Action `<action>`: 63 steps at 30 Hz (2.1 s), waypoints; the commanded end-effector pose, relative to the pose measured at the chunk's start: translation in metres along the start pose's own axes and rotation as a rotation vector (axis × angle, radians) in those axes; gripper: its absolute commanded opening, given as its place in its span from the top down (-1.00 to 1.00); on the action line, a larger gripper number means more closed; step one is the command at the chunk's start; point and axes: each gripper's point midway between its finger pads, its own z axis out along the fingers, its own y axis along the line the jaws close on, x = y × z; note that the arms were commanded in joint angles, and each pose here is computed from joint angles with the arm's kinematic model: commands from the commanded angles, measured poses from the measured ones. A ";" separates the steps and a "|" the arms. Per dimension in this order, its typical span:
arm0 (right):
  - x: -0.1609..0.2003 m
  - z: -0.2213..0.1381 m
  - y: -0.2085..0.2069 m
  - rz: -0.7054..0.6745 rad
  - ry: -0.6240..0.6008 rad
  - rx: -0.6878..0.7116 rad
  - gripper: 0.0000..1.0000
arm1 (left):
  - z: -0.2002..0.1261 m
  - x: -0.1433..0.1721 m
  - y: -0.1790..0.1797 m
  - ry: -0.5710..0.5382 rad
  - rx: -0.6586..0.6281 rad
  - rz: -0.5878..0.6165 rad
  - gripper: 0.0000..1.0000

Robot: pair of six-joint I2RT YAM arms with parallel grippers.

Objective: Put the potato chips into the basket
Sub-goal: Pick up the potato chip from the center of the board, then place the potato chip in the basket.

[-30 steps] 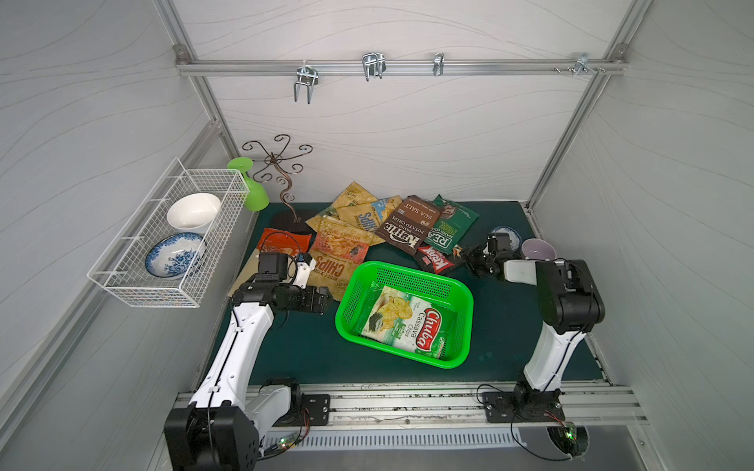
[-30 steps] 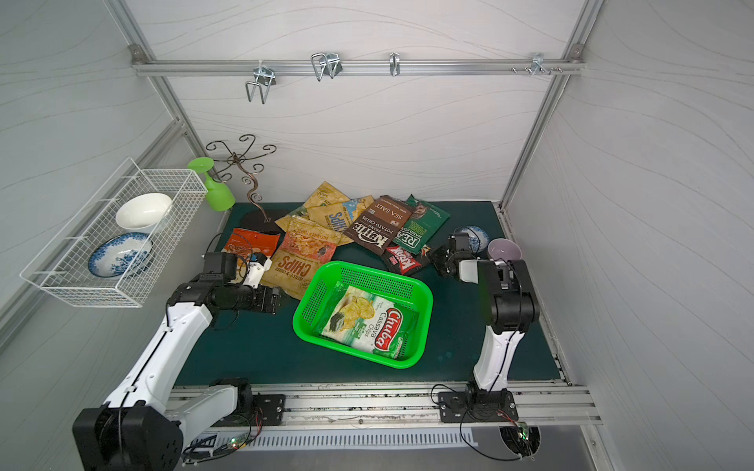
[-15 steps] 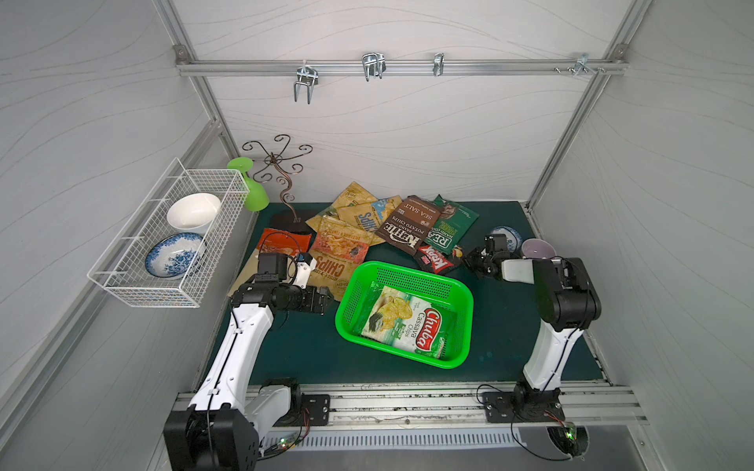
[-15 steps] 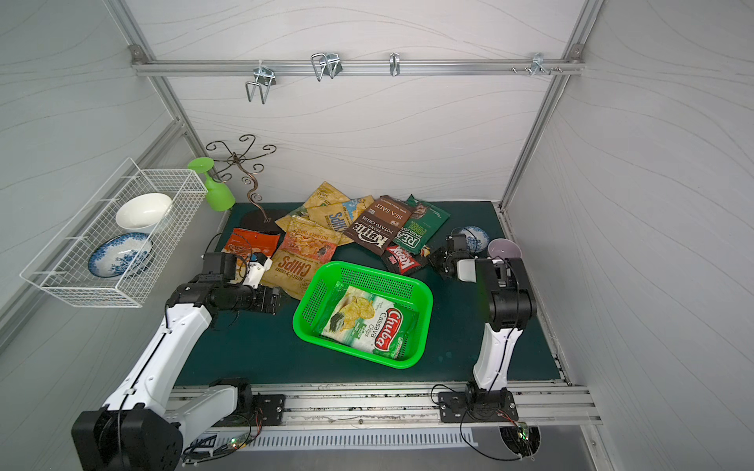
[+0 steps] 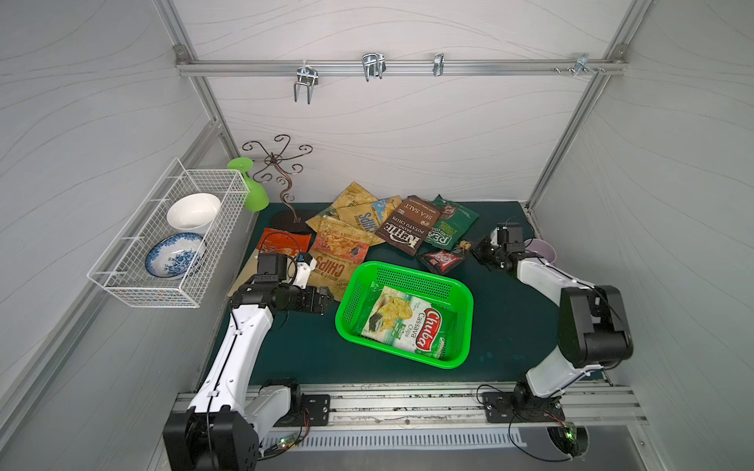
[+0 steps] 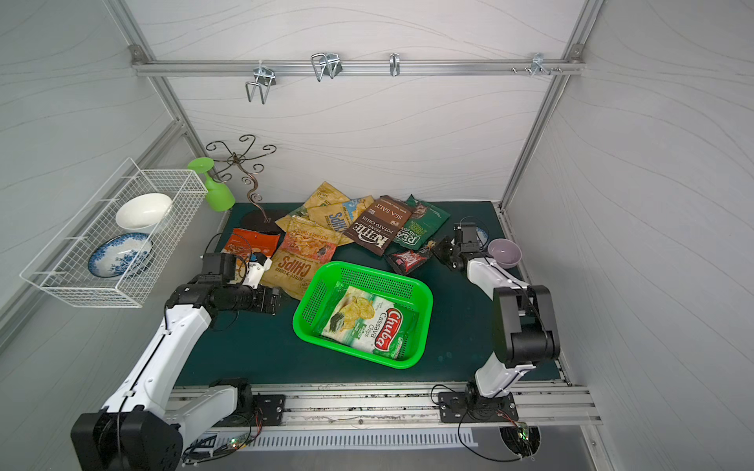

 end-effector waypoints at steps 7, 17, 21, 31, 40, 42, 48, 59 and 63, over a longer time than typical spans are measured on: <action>-0.012 -0.069 0.023 -0.158 -0.066 0.006 1.00 | -0.004 -0.007 -0.004 -0.042 0.012 0.028 -0.97; -0.022 -0.150 0.071 -0.258 -0.166 -0.112 1.00 | -0.004 -0.007 -0.003 -0.043 0.006 0.029 -0.97; -0.013 -0.175 0.088 -0.278 -0.161 -0.188 1.00 | -0.004 -0.008 -0.002 -0.043 0.004 0.029 -0.97; 0.055 -0.207 0.143 -0.369 -0.059 -0.356 1.00 | -0.004 -0.007 -0.002 -0.041 0.002 0.028 -0.97; 0.123 -0.203 0.173 -0.409 0.038 -0.431 1.00 | -0.005 -0.007 -0.002 -0.045 -0.002 0.030 -0.97; 0.136 -0.201 0.177 -0.415 0.057 -0.438 1.00 | -0.005 -0.007 -0.002 -0.046 -0.003 0.030 -0.97; 0.170 -0.192 0.180 -0.409 0.110 -0.463 1.00 | -0.005 -0.008 -0.002 -0.048 -0.002 0.031 -0.97; 0.232 -0.171 0.203 -0.402 0.193 -0.491 1.00 | -0.006 -0.008 -0.002 -0.051 -0.005 0.033 -0.97; 0.250 -0.159 0.209 -0.353 0.220 -0.484 1.00 | -0.006 -0.008 -0.002 -0.053 -0.006 0.034 -0.97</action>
